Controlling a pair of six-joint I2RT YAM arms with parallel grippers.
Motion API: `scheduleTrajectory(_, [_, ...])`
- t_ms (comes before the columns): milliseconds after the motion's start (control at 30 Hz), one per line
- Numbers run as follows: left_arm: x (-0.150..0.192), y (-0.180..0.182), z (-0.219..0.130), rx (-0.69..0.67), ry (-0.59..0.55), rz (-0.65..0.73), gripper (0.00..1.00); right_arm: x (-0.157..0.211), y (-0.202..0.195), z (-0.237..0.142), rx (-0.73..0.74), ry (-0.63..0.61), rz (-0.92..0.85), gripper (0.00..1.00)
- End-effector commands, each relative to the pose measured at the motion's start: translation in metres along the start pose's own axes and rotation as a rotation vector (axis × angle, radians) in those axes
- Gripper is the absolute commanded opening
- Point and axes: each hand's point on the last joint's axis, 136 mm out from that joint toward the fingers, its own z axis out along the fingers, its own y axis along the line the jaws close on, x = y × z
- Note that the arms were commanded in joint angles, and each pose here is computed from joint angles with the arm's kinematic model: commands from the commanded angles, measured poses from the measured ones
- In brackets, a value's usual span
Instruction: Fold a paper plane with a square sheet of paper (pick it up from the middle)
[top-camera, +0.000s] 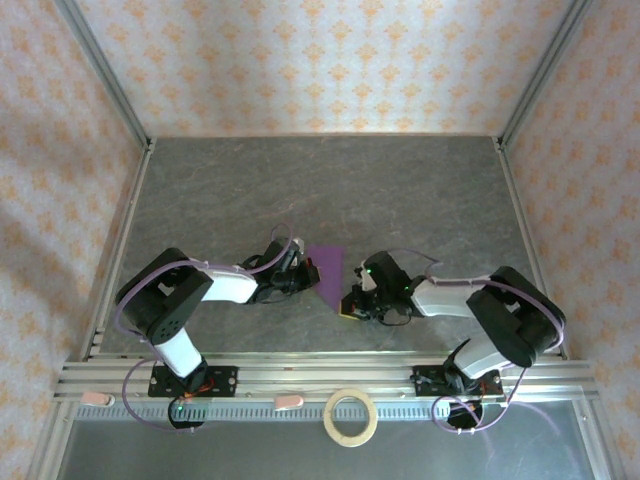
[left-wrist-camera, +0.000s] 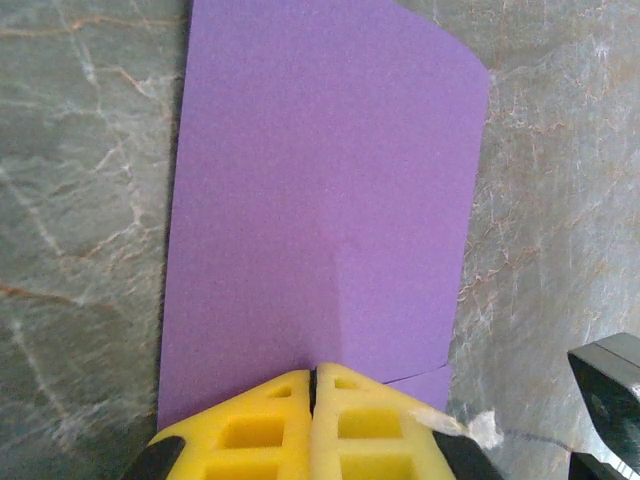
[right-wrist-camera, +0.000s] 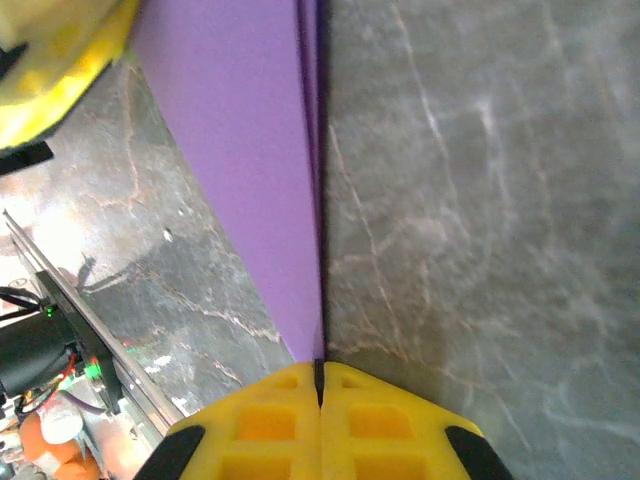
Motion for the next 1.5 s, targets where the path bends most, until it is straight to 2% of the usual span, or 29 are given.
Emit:
scheduleTrajectory(0, [0.021, 0.052, 0.001, -0.174, 0.039, -0.043, 0.00, -0.003, 0.008, -0.008, 0.010, -0.019, -0.009, 0.00])
scheduleTrajectory(133, [0.019, 0.048, -0.004, -0.156, 0.012, -0.082, 0.00, -0.028, 0.027, -0.016, 0.008, -0.115, -0.042, 0.00])
scheduleTrajectory(233, [0.016, 0.040, -0.014, -0.110, -0.047, -0.142, 0.00, -0.062, 0.026, -0.031, 0.084, -0.302, -0.082, 0.00])
scheduleTrajectory(300, [0.014, 0.030, -0.023, -0.074, -0.090, -0.166, 0.00, -0.079, 0.027, -0.045, 0.100, -0.433, -0.125, 0.03])
scheduleTrajectory(367, [0.009, 0.015, -0.035, -0.031, -0.138, -0.163, 0.00, -0.088, 0.026, -0.055, 0.083, -0.527, -0.138, 0.14])
scheduleTrajectory(433, [0.002, 0.000, -0.046, 0.009, -0.176, -0.140, 0.02, -0.088, 0.032, -0.054, 0.030, -0.503, -0.161, 0.22])
scheduleTrajectory(567, [-0.017, -0.022, -0.072, 0.028, -0.242, -0.044, 0.28, -0.079, 0.044, -0.032, -0.041, -0.361, -0.186, 0.31])
scheduleTrajectory(633, [-0.024, -0.017, -0.080, 0.014, -0.252, -0.032, 0.38, -0.074, 0.052, -0.025, -0.104, -0.327, -0.191, 0.34])
scheduleTrajectory(733, [-0.029, -0.005, -0.085, 0.057, -0.209, -0.037, 0.51, -0.069, 0.062, -0.023, -0.173, -0.307, -0.208, 0.38])
scheduleTrajectory(800, [-0.031, 0.004, -0.086, 0.078, -0.169, -0.046, 0.54, -0.068, 0.065, -0.023, -0.176, -0.309, -0.223, 0.40])
scheduleTrajectory(1000, [-0.034, 0.011, -0.081, 0.119, -0.083, -0.039, 0.55, -0.064, 0.066, -0.024, -0.162, -0.312, -0.276, 0.46])
scheduleTrajectory(1167, [-0.036, 0.010, -0.075, 0.140, -0.041, -0.038, 0.56, -0.059, 0.052, -0.005, -0.079, -0.244, -0.301, 0.43])
scheduleTrajectory(1300, [-0.034, 0.014, -0.069, 0.138, -0.010, -0.044, 0.56, -0.054, 0.055, 0.004, -0.108, -0.194, -0.317, 0.27])
scheduleTrajectory(1467, [-0.034, 0.016, -0.064, 0.149, 0.019, -0.053, 0.56, -0.053, 0.058, 0.004, -0.127, -0.187, -0.339, 0.07])
